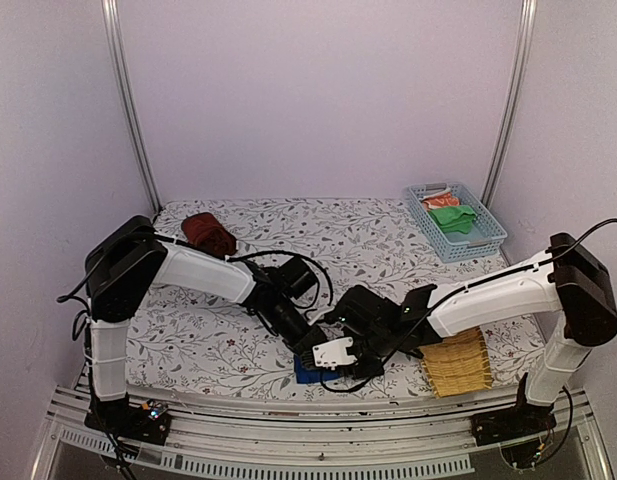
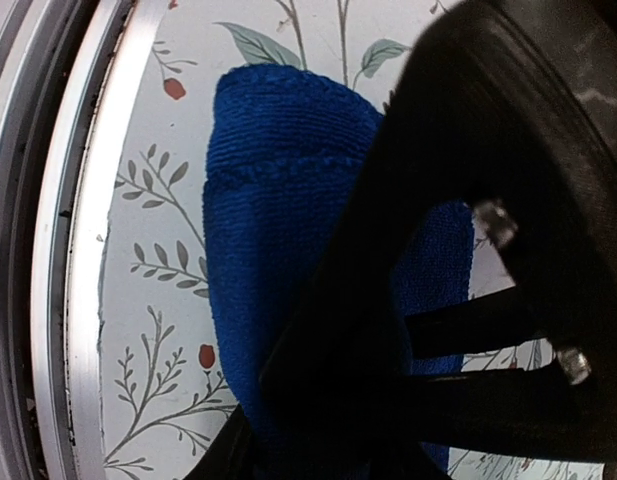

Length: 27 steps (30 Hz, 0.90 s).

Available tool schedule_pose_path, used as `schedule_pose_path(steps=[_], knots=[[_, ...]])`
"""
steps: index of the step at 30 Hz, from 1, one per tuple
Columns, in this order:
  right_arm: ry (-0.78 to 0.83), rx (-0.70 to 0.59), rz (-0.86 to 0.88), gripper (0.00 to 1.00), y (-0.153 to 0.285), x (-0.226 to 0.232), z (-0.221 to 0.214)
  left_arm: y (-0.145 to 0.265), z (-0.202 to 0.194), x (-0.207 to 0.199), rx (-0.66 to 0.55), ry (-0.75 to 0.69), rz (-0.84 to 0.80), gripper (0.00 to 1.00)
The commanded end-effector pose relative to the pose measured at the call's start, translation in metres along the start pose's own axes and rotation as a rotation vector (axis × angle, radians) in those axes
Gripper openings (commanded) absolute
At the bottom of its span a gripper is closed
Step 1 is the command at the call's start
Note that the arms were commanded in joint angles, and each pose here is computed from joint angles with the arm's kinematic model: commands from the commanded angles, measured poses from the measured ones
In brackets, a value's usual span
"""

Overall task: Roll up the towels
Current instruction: Roll the towel at the center of the board.

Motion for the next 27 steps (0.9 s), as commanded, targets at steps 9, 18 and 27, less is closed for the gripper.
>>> schedule_pose_path(steps=[9, 18, 27], knots=[[-0.109, 0.073, 0.283, 0.15, -0.021, 0.005, -0.031, 0.055, -0.032, 0.007, -0.133, 0.103, 0.335, 0.98], [-0.248, 0.059, 0.479, 0.14, -0.027, -0.024, -0.03, 0.102, -0.046, -0.019, -0.428, 0.043, 0.565, 0.98], [-0.33, 0.129, 0.625, 0.14, -0.046, -0.037, -0.034, 0.171, -0.057, -0.088, -0.895, -0.111, 1.187, 0.98]])
Point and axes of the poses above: each gripper's point midway between its finger pads, its own y axis back along the fingers, its own x axis along the line the jaws close on, z = x × y, the point moved 10 cm from there along y, back along the fingers, and after that the axes turned 9 degrees about -y, right-handed, at the moved point
